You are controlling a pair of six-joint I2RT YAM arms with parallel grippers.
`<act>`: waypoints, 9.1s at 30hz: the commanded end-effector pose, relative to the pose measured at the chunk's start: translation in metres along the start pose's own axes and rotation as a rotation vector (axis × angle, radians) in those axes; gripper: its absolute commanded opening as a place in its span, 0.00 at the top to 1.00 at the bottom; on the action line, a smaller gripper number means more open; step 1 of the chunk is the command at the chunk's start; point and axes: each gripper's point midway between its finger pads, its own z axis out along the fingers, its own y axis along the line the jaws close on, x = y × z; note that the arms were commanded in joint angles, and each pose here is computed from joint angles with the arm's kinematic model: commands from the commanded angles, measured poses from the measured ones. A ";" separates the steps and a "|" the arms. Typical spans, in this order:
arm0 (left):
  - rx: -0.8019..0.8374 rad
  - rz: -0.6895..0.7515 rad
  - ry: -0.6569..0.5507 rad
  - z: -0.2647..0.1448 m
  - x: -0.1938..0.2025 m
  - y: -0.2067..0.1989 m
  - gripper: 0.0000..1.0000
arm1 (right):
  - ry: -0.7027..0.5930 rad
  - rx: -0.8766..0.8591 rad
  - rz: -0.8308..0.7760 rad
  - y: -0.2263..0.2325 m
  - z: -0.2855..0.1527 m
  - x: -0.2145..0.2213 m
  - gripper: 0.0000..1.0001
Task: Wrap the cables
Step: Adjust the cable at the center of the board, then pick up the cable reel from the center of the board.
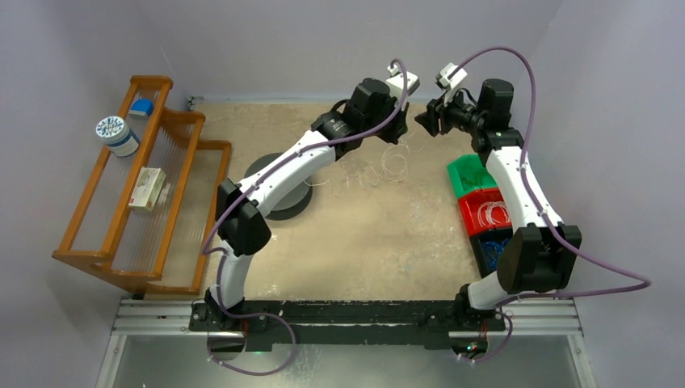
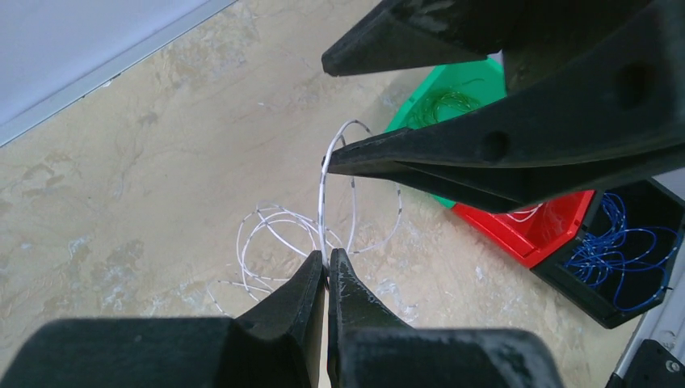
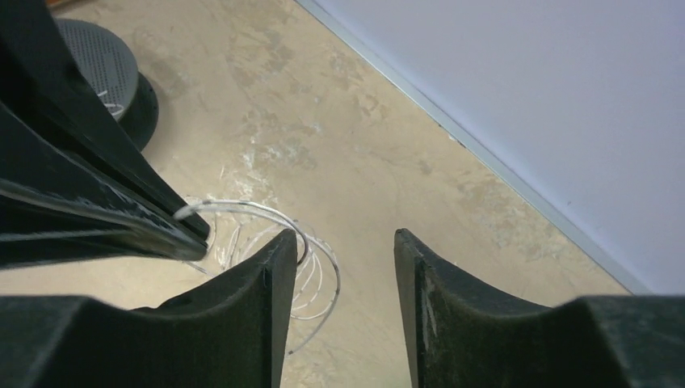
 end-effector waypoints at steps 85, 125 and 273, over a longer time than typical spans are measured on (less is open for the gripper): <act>-0.691 -0.314 0.180 -0.291 0.179 0.304 0.37 | 0.076 -0.262 -0.806 0.247 0.133 0.004 0.30; -0.575 -0.270 0.207 -0.279 0.202 0.296 0.22 | 0.245 -0.245 -0.877 0.275 0.190 0.055 1.00; -0.278 0.657 0.175 -0.250 0.265 0.235 0.01 | 0.111 -0.703 0.098 0.244 0.109 0.047 1.00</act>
